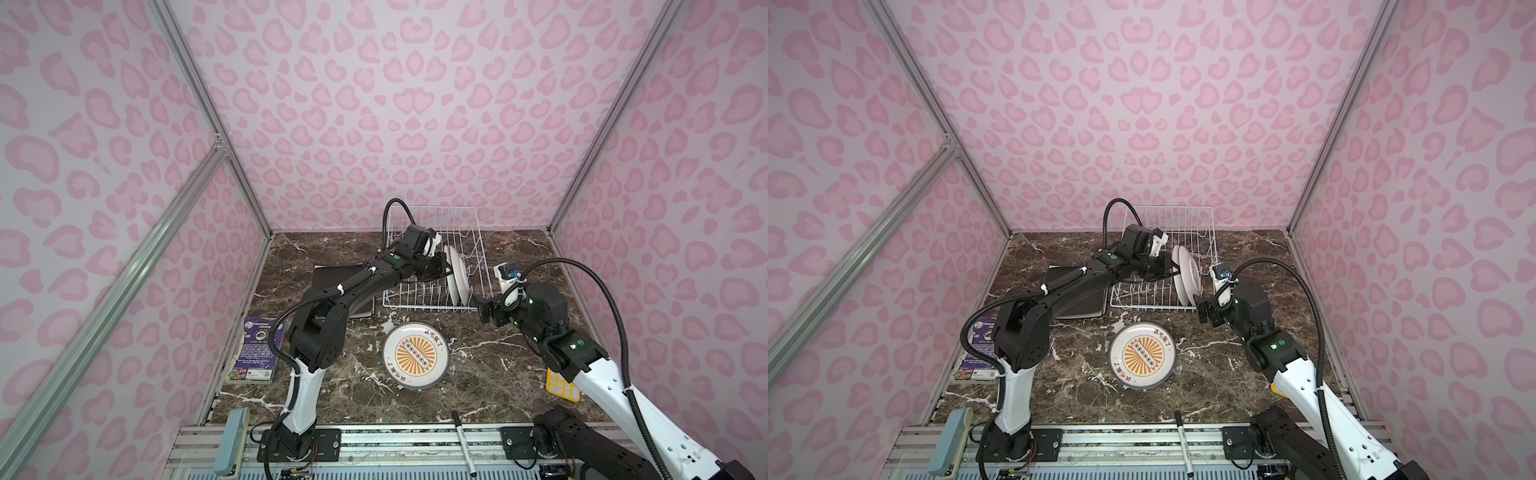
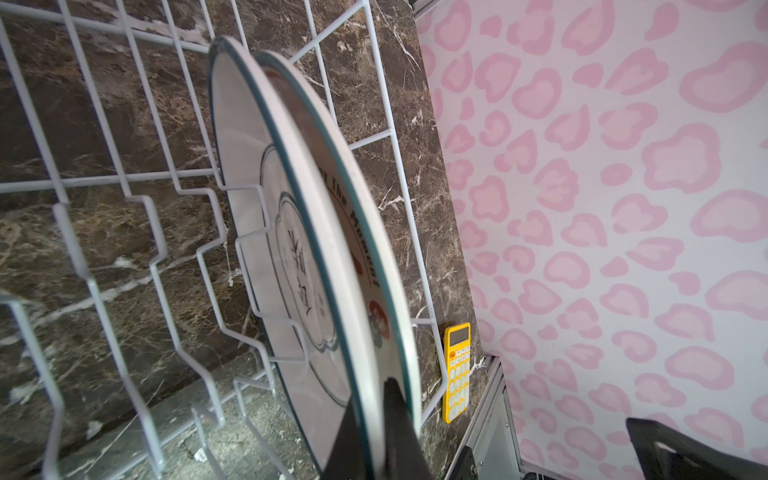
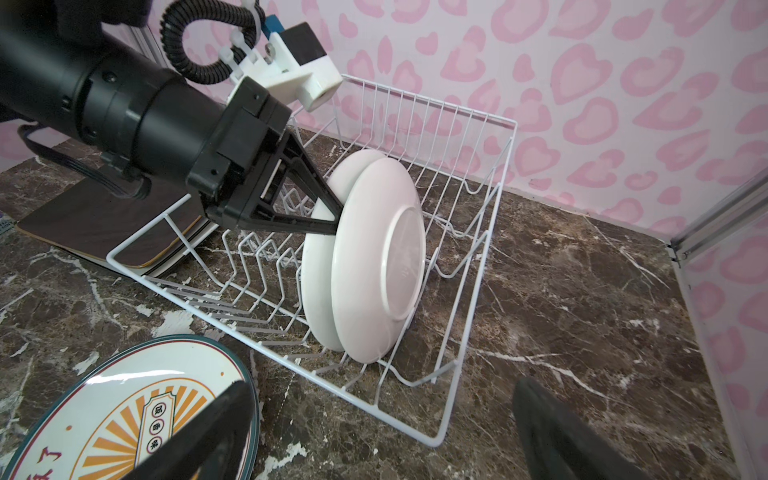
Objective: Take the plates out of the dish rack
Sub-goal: 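Close the left gripper on the rim of the green-rimmed plate in the rack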
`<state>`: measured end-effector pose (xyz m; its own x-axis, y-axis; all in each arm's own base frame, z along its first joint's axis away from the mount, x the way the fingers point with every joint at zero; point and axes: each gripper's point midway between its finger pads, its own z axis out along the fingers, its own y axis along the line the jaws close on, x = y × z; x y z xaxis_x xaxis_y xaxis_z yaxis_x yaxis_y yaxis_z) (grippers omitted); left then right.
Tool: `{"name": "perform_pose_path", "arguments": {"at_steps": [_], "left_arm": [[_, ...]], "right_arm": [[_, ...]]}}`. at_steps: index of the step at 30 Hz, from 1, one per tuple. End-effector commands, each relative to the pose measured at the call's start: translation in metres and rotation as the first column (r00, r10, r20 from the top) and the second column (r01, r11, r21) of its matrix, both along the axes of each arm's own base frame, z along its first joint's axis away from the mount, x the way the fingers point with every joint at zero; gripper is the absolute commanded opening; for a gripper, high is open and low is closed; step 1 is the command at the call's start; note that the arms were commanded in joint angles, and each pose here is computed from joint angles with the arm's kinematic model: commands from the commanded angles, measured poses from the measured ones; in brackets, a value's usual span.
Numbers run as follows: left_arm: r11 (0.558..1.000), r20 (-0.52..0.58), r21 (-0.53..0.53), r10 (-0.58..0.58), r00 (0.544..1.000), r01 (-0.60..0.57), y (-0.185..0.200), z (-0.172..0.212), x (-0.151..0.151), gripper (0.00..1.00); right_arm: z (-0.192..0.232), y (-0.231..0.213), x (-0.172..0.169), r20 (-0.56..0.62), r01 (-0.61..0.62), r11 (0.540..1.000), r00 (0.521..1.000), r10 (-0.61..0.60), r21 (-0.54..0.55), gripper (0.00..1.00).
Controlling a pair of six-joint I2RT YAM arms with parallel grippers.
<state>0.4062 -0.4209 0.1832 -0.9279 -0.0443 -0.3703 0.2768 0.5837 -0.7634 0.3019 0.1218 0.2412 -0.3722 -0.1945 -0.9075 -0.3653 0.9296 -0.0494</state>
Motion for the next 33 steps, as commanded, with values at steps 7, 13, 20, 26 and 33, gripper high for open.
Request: {"name": "perform_pose_path", "arguments": {"at_steps": [7, 13, 20, 26, 33], "left_arm": [[0.993, -0.011, -0.116, -0.033, 0.999, 0.031, -0.022, 0.022, -0.011, 0.03], [0.992, -0.007, -0.117, -0.045, 0.999, 0.044, -0.024, 0.025, -0.013, 0.03], [0.993, 0.027, -0.104, -0.061, 0.998, 0.064, -0.021, 0.040, -0.016, 0.03], [0.991, 0.057, -0.112, -0.063, 0.996, 0.069, -0.017, 0.059, -0.021, 0.03], [0.993, 0.072, -0.101, -0.061, 0.996, 0.068, -0.011, 0.067, -0.025, 0.03]], "right_arm": [[0.005, 0.000, 0.003, 0.027, 0.014, 1.000, 1.000, -0.015, 0.019, 0.99], [0.002, -0.001, 0.003, 0.021, 0.013, 1.000, 1.000, -0.013, 0.012, 0.99], [0.001, 0.000, 0.003, 0.021, 0.012, 1.000, 1.000, -0.012, 0.012, 0.99], [0.001, 0.000, 0.003, 0.023, 0.012, 1.000, 1.000, -0.013, 0.012, 0.99], [0.002, -0.002, 0.004, 0.029, 0.019, 1.000, 0.999, -0.019, 0.009, 0.99]]}}
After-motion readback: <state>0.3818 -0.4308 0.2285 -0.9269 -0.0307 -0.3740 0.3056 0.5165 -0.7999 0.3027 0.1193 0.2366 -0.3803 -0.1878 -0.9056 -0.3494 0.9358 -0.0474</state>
